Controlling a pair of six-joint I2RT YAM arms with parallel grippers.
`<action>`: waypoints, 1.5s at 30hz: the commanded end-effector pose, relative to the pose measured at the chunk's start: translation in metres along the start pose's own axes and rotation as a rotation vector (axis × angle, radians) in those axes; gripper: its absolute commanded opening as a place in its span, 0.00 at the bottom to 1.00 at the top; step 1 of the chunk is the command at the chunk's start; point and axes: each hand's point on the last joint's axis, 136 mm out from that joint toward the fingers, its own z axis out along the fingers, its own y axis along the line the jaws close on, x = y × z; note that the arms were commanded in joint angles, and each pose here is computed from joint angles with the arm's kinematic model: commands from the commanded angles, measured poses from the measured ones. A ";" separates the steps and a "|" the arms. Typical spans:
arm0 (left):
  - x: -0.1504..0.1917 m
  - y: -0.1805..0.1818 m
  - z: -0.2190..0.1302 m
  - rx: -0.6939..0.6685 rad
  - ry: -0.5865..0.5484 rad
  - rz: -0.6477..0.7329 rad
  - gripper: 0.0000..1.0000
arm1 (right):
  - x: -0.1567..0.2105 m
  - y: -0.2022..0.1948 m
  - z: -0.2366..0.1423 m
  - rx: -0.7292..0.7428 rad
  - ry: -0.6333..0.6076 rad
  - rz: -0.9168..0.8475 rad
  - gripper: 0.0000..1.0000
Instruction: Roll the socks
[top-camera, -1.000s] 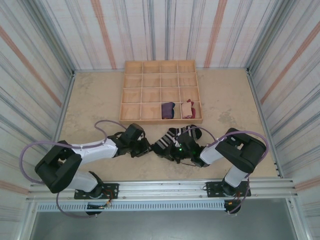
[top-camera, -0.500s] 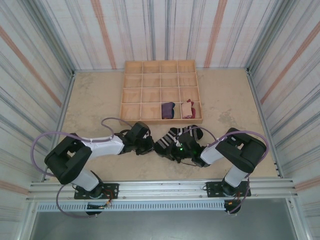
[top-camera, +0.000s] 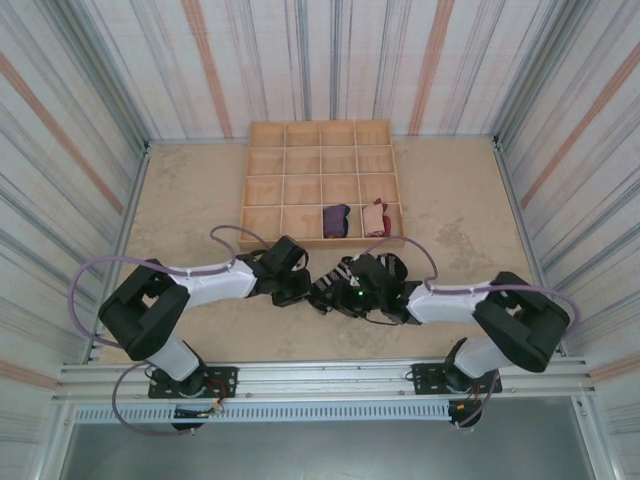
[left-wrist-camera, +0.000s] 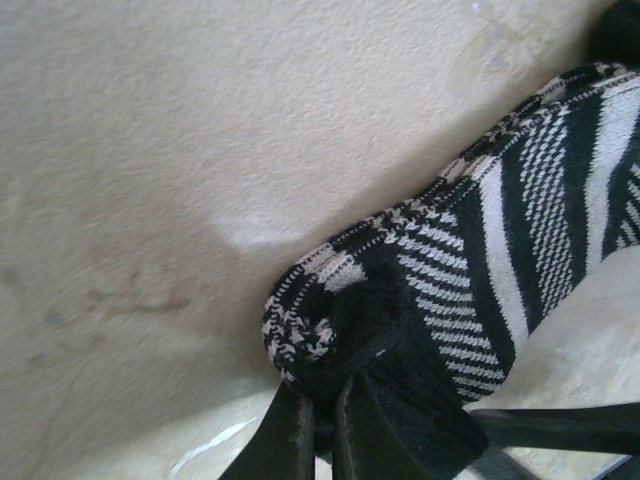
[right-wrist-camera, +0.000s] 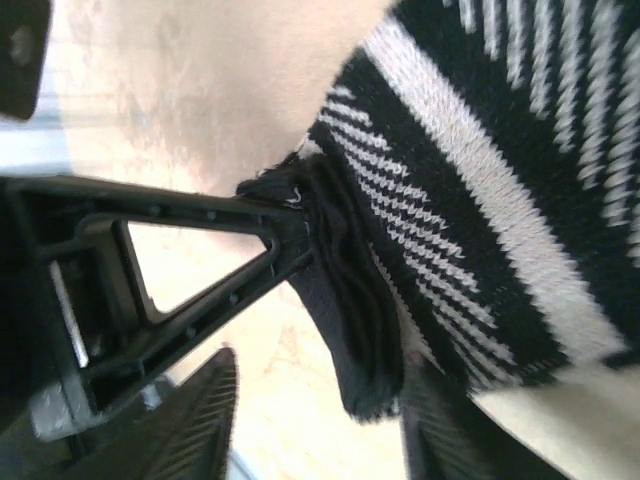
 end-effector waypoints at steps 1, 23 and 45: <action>0.008 0.021 -0.014 -0.114 0.033 0.017 0.00 | 0.006 -0.028 -0.023 0.220 0.009 -0.207 0.52; 0.030 0.000 -0.024 -0.058 0.183 -0.016 0.00 | 0.044 0.012 0.009 0.726 -0.364 -1.479 0.64; 0.025 0.006 -0.034 0.021 0.173 -0.059 0.42 | 0.053 -0.032 0.027 0.671 -0.248 -1.433 0.00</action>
